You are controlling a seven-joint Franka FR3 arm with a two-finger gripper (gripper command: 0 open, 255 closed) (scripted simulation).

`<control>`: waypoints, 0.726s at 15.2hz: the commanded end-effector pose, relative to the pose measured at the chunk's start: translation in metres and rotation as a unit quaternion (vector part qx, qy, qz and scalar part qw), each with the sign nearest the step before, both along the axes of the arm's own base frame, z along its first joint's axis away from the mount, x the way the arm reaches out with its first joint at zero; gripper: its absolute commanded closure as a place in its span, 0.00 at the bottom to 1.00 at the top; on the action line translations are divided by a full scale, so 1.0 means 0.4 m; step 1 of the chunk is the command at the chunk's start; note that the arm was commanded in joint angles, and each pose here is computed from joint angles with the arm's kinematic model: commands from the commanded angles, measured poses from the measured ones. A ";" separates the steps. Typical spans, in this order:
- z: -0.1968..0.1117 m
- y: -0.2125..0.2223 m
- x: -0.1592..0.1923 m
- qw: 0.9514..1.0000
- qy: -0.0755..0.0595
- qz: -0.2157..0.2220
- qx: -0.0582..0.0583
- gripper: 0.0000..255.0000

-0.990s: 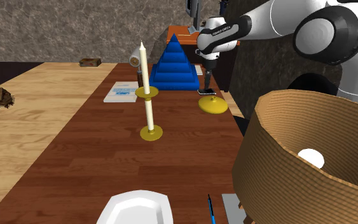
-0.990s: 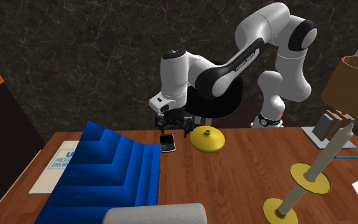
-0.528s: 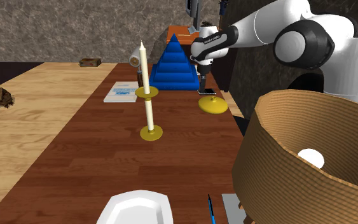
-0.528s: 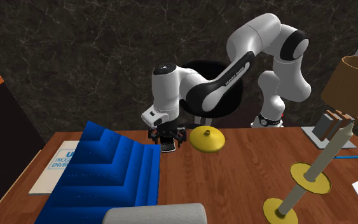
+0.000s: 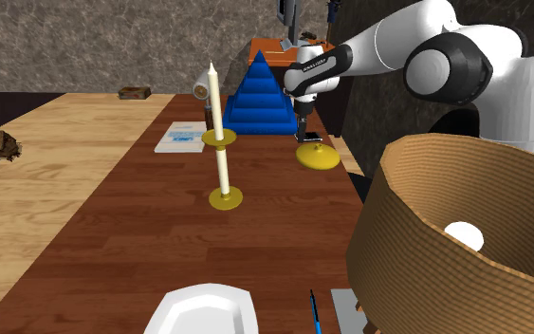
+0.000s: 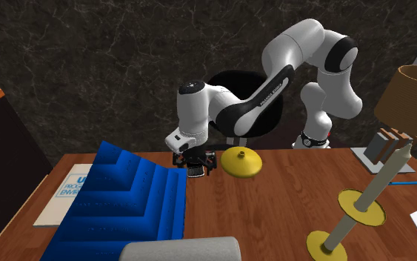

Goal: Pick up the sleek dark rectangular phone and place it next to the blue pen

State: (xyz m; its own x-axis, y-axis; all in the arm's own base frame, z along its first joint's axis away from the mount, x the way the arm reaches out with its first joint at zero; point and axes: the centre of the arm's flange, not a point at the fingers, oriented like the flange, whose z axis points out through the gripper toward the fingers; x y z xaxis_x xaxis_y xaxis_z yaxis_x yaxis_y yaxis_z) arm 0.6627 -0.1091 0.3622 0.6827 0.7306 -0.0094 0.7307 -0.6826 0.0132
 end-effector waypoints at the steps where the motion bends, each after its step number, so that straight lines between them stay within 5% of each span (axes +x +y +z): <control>1: 0.000 0.000 0.000 1.000 0.000 0.000 0.000 0.00; 3: 0.000 0.000 0.000 1.000 0.000 0.000 0.000 0.00; 4: 0.000 0.000 0.000 1.000 0.000 0.000 0.000 1.00; 11: 0.003 0.002 0.002 1.000 0.000 0.000 0.000 1.00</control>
